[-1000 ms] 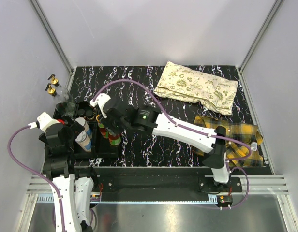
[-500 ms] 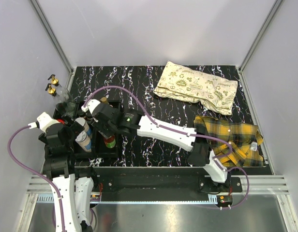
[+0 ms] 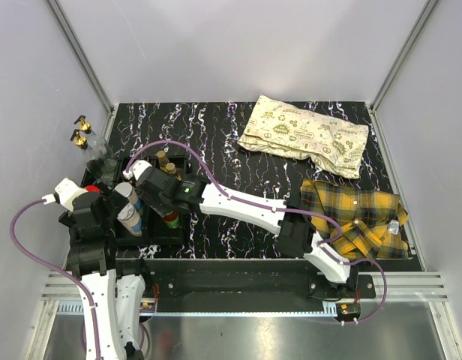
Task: Organize the condiment bottles
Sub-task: Place the bottle in the storage box.
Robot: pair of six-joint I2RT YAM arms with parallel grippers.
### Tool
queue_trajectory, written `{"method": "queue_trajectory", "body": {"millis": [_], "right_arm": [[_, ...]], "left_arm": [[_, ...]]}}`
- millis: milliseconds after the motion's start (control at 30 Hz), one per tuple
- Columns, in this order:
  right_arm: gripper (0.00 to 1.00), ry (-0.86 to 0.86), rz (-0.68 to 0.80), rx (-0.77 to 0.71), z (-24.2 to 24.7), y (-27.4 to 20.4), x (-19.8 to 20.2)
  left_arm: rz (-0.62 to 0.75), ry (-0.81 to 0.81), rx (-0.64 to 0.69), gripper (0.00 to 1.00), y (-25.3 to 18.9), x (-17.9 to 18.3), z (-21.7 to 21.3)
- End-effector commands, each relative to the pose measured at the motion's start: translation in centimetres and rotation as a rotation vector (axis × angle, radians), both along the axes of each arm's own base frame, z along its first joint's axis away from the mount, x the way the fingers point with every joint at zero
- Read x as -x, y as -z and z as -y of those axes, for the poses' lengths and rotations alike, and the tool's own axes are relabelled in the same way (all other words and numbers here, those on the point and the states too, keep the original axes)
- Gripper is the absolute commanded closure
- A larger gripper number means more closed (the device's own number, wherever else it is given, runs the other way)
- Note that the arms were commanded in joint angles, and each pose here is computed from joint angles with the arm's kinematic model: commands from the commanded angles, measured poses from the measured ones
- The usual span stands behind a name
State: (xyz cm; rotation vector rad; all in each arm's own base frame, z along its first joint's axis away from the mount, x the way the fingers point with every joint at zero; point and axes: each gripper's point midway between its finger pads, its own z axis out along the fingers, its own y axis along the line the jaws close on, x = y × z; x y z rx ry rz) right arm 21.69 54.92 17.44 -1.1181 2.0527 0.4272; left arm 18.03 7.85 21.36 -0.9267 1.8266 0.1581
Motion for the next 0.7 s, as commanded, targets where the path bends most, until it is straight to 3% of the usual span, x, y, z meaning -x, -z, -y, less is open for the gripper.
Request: {"method": "queue_trajectory", "body": {"millis": [0, 100, 200, 500, 600, 667], "right_arm": [[0.72, 0.024, 0.073, -0.095, -1.0, -4.2, -0.9], [0.49, 0.029, 0.074, -0.095, -0.8, -4.4, -1.0], [0.32, 0.027, 0.074, -0.105, -0.8, -4.9, -0.8], [0.19, 0.043, 0.076, -0.154, -0.1, -7.8, -0.6], [0.02, 0.074, 0.085, -0.175, 1.0, -9.5, -0.7], [0.00, 0.113, 0.103, -0.192, 2.1, -11.0, -1.0]], "left_arm": [[0.054, -0.047, -0.018, 0.01, -1.9, 0.0, -0.7], [0.057, -0.054, -0.019, 0.01, -2.1, 0.1, -0.8], [0.057, -0.058, -0.020, 0.01, -2.1, 0.1, -0.9], [0.060, -0.043, -0.024, 0.01, -2.6, 0.2, -0.7], [0.060, -0.037, -0.022, 0.01, -2.9, 0.3, -0.6], [0.067, 0.017, -0.022, 0.01, -3.4, 0.1, 0.2]]}}
